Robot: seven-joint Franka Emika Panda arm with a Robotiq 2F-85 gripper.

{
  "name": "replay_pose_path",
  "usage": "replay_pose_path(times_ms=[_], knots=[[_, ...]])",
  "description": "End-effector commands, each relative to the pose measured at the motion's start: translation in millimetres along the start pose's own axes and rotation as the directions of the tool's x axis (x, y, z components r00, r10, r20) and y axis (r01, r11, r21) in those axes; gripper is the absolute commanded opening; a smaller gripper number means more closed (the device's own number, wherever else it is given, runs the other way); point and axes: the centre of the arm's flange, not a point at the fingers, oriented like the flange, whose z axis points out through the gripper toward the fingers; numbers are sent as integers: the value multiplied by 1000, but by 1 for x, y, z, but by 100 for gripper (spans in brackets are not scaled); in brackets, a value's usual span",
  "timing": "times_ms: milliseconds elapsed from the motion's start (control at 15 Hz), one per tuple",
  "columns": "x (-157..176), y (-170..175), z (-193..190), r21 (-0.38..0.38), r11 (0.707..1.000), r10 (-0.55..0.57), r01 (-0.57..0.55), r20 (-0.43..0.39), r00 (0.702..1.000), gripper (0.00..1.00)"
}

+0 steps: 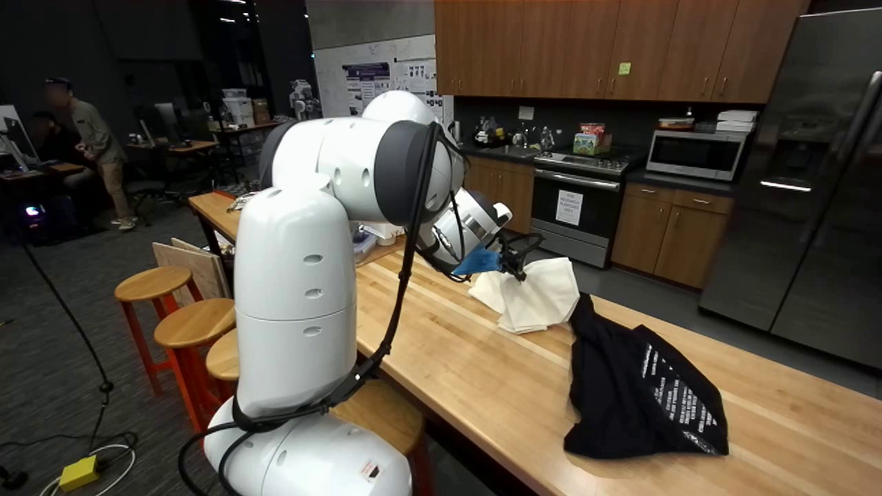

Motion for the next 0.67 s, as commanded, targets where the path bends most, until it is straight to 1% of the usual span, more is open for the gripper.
replay_pose_path(times_ms=[0,267,467,600], knots=[[0,0,0,0,1000,0,0,0,1000,0],[1,2,0,4,1000,2,-2,-1,1000,0],[5,7,-1,-40,998,47,-47,-15,999,0],[9,12,2,-92,991,99,-101,-23,995,0]])
